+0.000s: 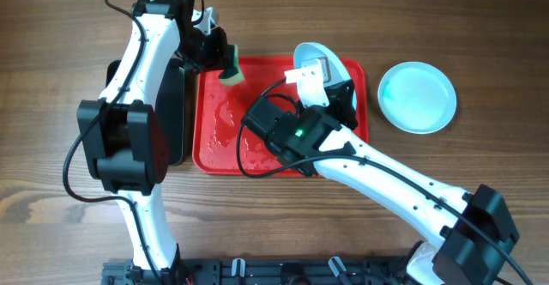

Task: Clean dirty plates on tray and stack at the side
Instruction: 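Lift the second plate with the right gripper and stack it on the right pile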

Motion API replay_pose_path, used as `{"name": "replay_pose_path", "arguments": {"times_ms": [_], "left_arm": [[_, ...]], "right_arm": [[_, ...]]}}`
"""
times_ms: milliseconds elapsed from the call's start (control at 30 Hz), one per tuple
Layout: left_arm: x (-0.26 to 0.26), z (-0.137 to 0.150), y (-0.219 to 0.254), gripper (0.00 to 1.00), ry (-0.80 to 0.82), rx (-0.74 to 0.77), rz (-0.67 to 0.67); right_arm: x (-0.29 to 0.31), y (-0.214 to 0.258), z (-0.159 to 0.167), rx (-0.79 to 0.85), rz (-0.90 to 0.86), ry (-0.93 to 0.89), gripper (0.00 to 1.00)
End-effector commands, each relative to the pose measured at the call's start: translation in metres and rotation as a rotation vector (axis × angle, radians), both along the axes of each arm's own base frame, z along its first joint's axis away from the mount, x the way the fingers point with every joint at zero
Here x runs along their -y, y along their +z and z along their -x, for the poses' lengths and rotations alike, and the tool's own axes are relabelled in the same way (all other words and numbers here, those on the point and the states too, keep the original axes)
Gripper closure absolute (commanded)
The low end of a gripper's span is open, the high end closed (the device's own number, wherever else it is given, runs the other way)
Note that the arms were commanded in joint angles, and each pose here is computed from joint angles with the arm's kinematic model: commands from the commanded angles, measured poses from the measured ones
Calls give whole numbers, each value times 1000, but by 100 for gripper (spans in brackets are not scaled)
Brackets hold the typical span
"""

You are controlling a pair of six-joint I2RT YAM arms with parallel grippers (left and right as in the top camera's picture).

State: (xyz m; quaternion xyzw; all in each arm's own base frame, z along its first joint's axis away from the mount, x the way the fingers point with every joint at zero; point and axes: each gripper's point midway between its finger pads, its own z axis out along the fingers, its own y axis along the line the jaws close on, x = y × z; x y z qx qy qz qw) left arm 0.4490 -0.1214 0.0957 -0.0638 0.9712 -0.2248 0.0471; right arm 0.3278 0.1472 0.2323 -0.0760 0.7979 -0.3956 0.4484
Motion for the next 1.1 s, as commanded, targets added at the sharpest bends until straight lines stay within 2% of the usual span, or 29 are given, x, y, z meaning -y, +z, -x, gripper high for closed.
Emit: {"name": "replay_pose_path", "arguments": {"times_ms": [0,100,167,300,400,567,700,833,1067], "left_arm": [[1,-2,15,96,-23,48,-5],[1,-2,15,96,-23,48,-5],[1,-2,15,96,-23,48,-6],[1,-2,15,96,-23,48,-6],[1,-2,15,96,-23,48,-6],[-3,-3,14,96,-19,51,-29],[-4,-3,13,96,-18,52,-35],[-4,-3,13,96,-18,51,-35],[-4,-3,13,96,-18,52,-35]], "right_arm": [[6,20,1,102,21,-23,96],[5,14,2,100,-42,-33,96],[3,-2,3,50,-144,-46,96],[7,-52,4,-172,-416,-131,96],[30,-64,-6,-246,-541,-213,96],[62,-68,-30,-353,-812,-222,96],[104,-68,-41,-373,-972,-272,96],[168,-77,-38,-350,-1114,-410,96],[252,-102,-15,-253,-1193,-628,96]]}}
